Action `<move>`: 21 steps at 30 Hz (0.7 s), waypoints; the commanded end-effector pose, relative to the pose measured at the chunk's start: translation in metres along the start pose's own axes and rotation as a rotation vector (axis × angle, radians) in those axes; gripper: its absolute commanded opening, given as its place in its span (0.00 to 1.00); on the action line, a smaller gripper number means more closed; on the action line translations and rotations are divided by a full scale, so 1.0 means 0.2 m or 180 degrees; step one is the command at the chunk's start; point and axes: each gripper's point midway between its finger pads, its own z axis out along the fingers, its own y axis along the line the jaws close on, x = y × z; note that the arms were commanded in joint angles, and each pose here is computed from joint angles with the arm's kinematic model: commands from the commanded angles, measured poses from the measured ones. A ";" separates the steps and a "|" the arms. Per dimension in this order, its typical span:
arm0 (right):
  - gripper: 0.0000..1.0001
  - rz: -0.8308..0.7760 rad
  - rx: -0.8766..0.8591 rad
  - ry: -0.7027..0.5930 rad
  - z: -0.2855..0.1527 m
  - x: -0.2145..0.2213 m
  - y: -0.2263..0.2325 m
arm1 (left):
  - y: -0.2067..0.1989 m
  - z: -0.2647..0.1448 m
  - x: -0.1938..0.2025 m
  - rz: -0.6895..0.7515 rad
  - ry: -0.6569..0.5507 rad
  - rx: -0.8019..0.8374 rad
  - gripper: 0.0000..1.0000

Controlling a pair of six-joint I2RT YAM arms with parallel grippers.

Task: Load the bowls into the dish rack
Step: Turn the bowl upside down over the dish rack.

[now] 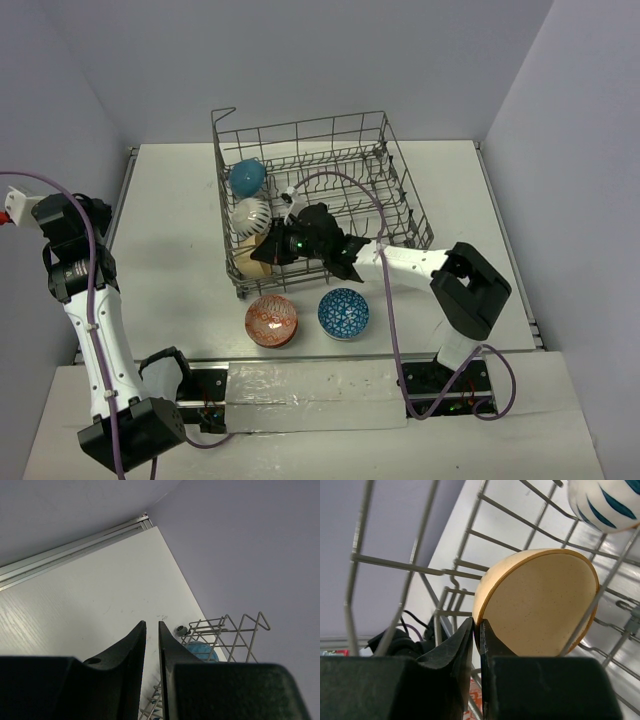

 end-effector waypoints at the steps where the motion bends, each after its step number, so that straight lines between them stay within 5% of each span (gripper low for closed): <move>1: 0.14 -0.0149 -0.0103 -0.0381 -0.08 -0.19 0.09 | -0.04 0.00 -0.04 0.0065 -0.0108 0.0088 0.21; 14: 0.34 -0.0153 -0.0064 -0.0396 -0.10 -0.20 0.06 | -0.04 0.00 -0.04 0.0079 -0.0106 0.0084 0.21; 21: 0.36 -0.0202 -0.0042 -0.0376 -0.11 -0.20 0.05 | -0.05 -0.01 -0.04 0.0084 -0.0113 0.0098 0.21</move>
